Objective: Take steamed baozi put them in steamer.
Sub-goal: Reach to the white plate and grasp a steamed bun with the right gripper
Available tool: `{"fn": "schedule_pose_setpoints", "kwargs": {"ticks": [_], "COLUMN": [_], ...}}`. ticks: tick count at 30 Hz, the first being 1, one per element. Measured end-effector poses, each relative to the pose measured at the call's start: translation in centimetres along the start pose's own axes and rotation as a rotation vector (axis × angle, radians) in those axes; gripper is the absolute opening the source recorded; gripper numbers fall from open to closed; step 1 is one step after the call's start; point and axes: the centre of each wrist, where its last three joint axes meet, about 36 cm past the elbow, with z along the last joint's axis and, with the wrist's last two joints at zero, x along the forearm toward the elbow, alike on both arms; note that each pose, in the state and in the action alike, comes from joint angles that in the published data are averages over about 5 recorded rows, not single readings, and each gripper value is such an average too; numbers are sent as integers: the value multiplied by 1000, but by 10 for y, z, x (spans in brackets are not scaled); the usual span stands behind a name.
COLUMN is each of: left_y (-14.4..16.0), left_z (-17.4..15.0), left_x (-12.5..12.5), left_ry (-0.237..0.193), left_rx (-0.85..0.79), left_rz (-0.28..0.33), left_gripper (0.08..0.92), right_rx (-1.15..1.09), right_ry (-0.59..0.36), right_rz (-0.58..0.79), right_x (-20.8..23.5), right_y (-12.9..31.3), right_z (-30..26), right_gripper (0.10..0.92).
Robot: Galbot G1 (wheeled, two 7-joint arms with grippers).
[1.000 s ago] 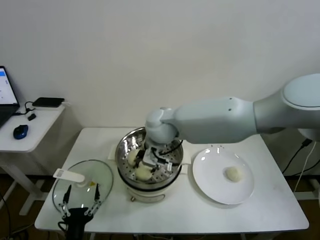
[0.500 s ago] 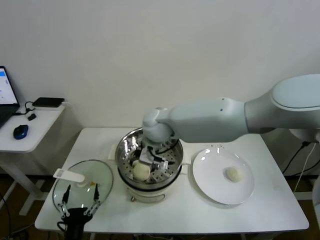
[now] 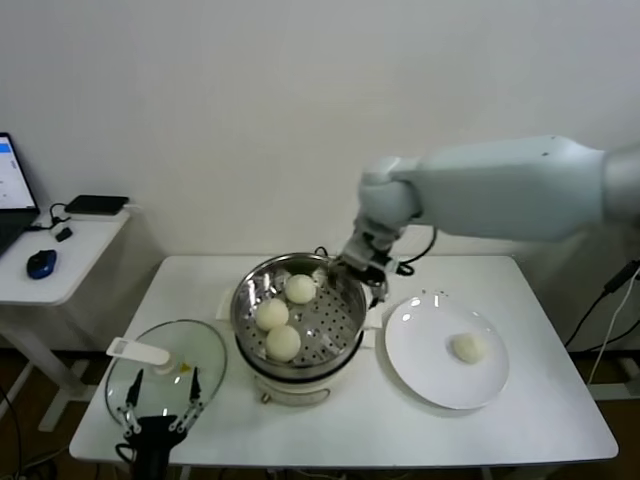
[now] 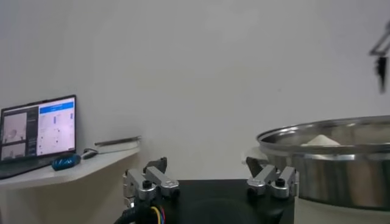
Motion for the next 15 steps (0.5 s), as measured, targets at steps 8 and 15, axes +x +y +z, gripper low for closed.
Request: {"fn": "schedule_pose_setpoints", "kwargs": {"ticks": [8, 15], "left_y": [-2, -2], "left_z": [2, 6], "left_x": [1, 3], "left_ry": [2, 14], "left_rx": [-6, -17], "left_rz": [7, 12], "left_gripper": [823, 823], "right_rx": [-342, -498], "right_ry": [28, 61], "right_rz": [-50, -91], "right_x": [-17, -57], "right_y": [62, 105], "right_z": [68, 113], "right_gripper": [823, 823]}}
